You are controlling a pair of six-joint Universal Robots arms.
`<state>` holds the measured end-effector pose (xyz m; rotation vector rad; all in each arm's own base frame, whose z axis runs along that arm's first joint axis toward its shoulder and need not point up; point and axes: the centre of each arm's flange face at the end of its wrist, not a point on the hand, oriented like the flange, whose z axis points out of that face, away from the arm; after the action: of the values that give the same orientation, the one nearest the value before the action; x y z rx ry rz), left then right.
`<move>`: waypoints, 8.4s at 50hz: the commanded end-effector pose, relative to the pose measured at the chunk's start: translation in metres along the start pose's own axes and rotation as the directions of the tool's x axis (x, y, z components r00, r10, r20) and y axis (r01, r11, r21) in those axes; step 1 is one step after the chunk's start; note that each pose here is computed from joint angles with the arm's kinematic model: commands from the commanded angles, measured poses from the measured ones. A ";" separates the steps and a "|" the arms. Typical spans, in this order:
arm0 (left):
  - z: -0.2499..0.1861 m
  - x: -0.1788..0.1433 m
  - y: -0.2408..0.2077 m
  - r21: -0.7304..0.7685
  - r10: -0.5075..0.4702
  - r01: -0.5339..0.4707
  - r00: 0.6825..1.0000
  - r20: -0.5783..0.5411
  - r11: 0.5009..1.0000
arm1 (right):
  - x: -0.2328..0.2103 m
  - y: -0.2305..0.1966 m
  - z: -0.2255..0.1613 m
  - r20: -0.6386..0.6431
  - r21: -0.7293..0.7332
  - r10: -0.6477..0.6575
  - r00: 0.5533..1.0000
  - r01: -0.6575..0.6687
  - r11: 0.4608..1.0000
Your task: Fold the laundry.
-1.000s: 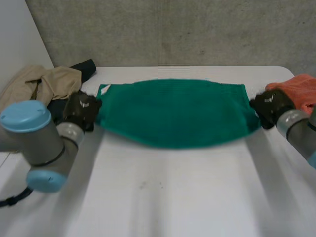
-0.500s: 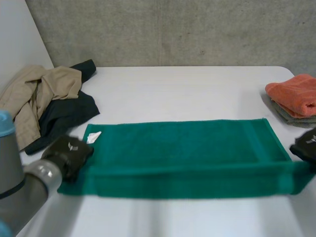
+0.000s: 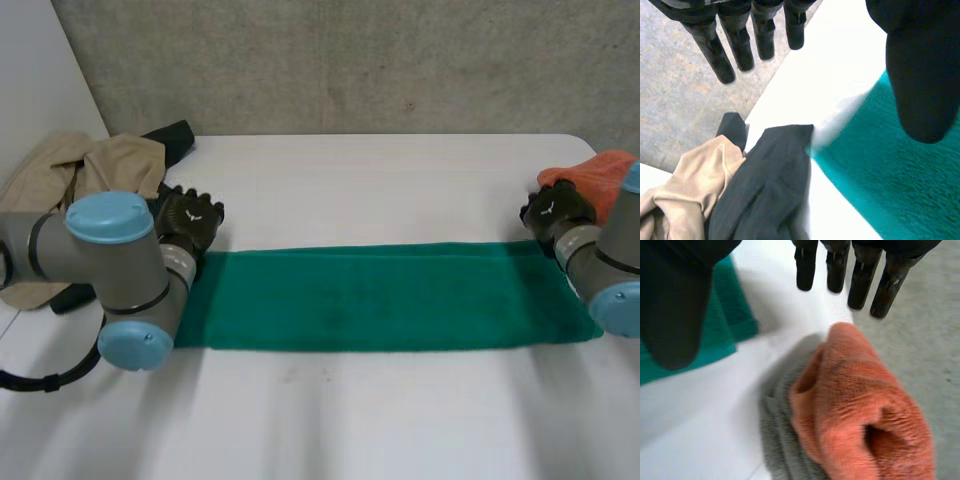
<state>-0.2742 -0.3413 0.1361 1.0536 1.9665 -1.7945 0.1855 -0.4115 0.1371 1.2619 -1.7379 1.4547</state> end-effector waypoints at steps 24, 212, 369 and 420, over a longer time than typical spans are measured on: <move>-0.104 -0.020 -0.029 0.088 -0.133 0.141 0.987 -0.088 0.986 | 0.067 0.046 -0.112 0.189 -0.056 0.573 0.797 -0.574 0.817; -0.121 0.069 -0.075 -0.022 -0.372 0.388 0.864 -0.339 0.921 | -0.057 -0.125 -0.142 0.564 -0.074 0.641 0.521 -0.741 0.667; -0.169 -0.056 -0.159 0.231 -0.248 0.494 0.722 -0.646 0.838 | 0.207 -0.008 0.028 -0.031 0.807 0.526 0.850 -0.290 0.515; -0.168 -0.055 -0.156 0.223 -0.253 0.493 0.722 -0.643 0.841 | 0.134 0.190 0.020 0.093 0.471 0.557 0.826 -0.529 0.706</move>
<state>-0.2958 -0.1948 0.3177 1.5919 2.3915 -2.3565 -0.0313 -0.4846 0.1651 0.9055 -1.8337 2.4721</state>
